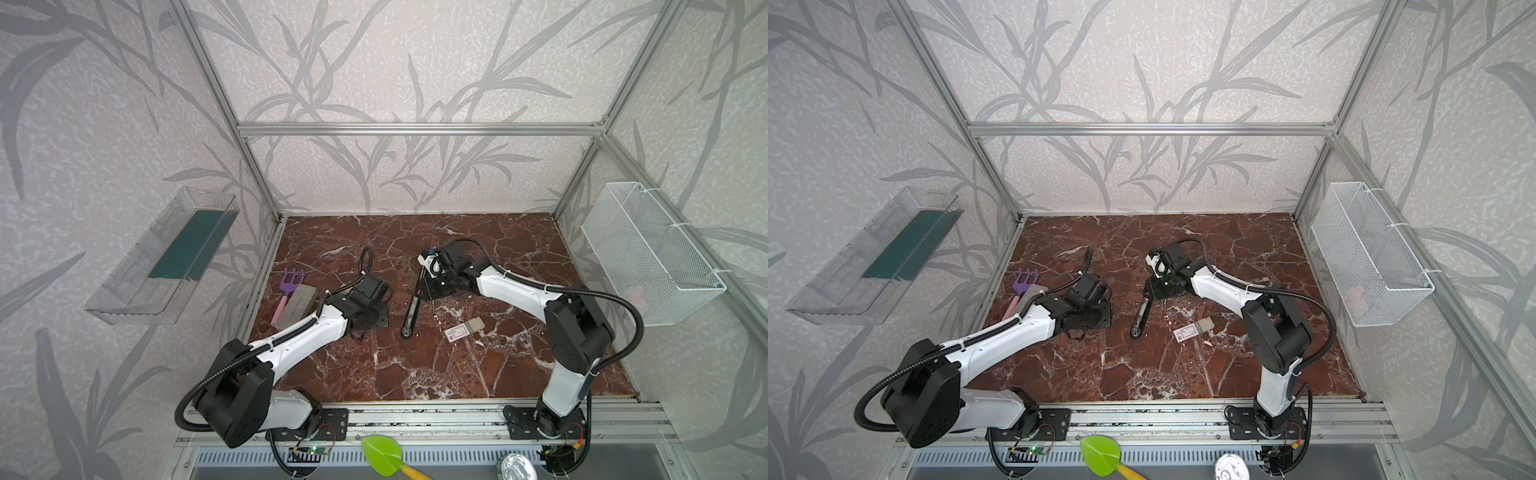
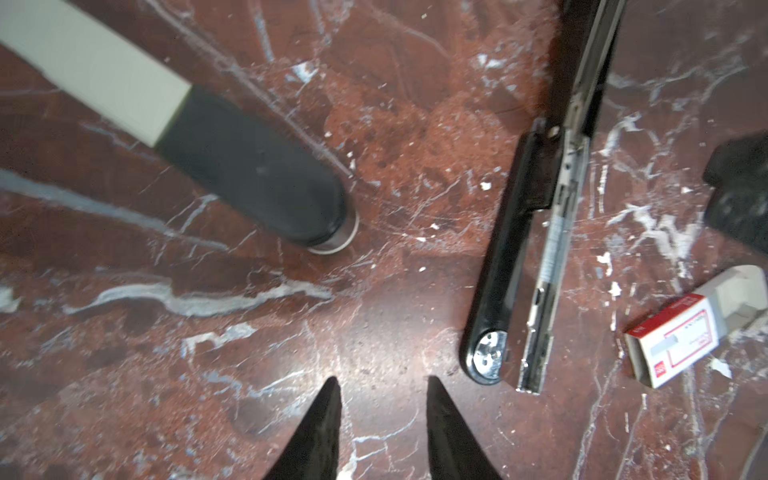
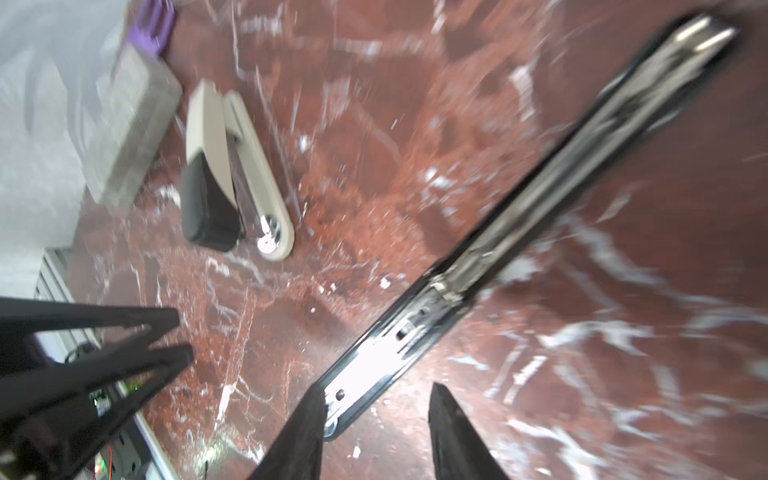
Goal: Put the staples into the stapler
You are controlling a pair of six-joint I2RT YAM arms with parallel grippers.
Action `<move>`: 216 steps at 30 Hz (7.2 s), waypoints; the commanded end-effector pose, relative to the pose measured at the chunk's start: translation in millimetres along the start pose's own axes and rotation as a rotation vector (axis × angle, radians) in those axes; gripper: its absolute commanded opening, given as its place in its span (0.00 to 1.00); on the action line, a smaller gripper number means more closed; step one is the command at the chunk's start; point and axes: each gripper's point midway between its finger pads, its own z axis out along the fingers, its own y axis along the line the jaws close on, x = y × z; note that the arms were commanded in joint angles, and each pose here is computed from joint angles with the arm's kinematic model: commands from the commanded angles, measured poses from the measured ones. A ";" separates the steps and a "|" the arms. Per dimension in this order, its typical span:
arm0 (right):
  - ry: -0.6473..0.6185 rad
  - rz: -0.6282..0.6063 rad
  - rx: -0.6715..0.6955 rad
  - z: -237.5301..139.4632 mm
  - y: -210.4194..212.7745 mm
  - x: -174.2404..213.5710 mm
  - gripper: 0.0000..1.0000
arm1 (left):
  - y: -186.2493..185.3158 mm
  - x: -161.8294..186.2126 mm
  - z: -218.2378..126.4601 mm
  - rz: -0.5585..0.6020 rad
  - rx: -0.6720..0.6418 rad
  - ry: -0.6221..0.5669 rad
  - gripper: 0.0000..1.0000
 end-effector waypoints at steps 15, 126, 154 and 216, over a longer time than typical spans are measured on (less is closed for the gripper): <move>-0.137 0.215 0.098 -50.3 -84.6 15.6 0.46 | -105.4 -96.2 68.4 0.094 0.246 -0.011 0.55; -0.536 0.385 -0.339 -72.0 -125.5 -0.3 0.61 | -167.7 -50.2 59.6 0.838 0.316 -0.073 0.00; -0.532 0.443 -0.510 -26.8 -99.6 -19.8 0.40 | -179.8 -45.1 50.9 0.830 0.365 -0.094 0.00; -0.712 -0.739 0.482 -90.3 -14.4 -48.9 0.26 | -67.4 72.8 -29.2 0.507 0.338 0.150 0.45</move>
